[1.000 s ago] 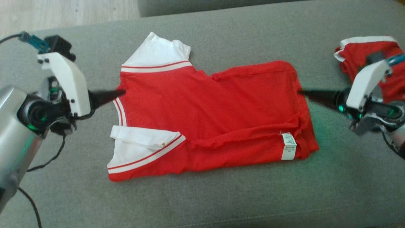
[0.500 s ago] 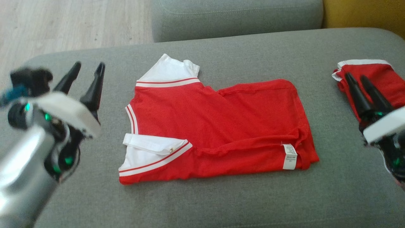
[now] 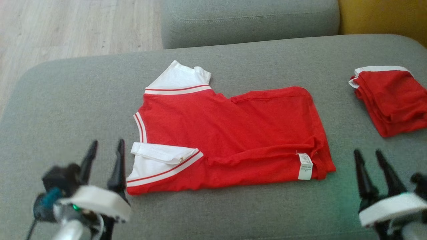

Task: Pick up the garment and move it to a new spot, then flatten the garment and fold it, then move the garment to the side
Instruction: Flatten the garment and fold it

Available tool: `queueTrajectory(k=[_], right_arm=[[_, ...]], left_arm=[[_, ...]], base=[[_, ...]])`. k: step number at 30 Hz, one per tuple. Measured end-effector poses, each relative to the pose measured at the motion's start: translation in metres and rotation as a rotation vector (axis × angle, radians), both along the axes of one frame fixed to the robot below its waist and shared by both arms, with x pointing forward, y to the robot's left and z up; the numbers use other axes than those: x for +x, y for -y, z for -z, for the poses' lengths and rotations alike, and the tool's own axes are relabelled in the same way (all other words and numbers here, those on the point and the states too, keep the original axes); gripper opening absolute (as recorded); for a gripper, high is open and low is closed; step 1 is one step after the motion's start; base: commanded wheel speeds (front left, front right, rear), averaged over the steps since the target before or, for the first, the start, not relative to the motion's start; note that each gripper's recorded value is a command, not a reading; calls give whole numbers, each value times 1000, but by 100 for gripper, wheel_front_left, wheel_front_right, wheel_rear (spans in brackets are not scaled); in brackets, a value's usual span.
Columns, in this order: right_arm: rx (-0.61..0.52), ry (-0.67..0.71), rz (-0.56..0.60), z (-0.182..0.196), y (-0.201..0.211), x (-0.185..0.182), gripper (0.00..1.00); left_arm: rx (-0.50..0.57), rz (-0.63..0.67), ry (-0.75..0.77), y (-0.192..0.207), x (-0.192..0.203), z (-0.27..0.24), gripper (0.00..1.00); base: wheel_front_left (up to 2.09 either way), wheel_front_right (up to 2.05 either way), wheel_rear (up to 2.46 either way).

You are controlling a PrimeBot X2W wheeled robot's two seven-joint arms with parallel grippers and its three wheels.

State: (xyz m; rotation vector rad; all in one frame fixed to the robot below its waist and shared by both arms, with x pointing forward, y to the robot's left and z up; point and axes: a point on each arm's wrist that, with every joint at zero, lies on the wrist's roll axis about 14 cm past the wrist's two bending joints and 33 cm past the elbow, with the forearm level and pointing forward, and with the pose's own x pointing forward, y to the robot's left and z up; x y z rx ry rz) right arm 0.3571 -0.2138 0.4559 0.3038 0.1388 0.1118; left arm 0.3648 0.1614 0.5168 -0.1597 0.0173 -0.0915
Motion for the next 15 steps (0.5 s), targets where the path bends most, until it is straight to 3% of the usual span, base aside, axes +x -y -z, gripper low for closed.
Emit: queueTrajectory(k=[7,15], right_arm=[[-101,-60,-80,11,-23,-9,100],[-224,-245,-184,45,-44,-5,100]], left_arm=[[44,41,-19,8,-11,17,100],[68,68,-236,8,-20,82,100]], base=[[0,0,0],[0,0,0]])
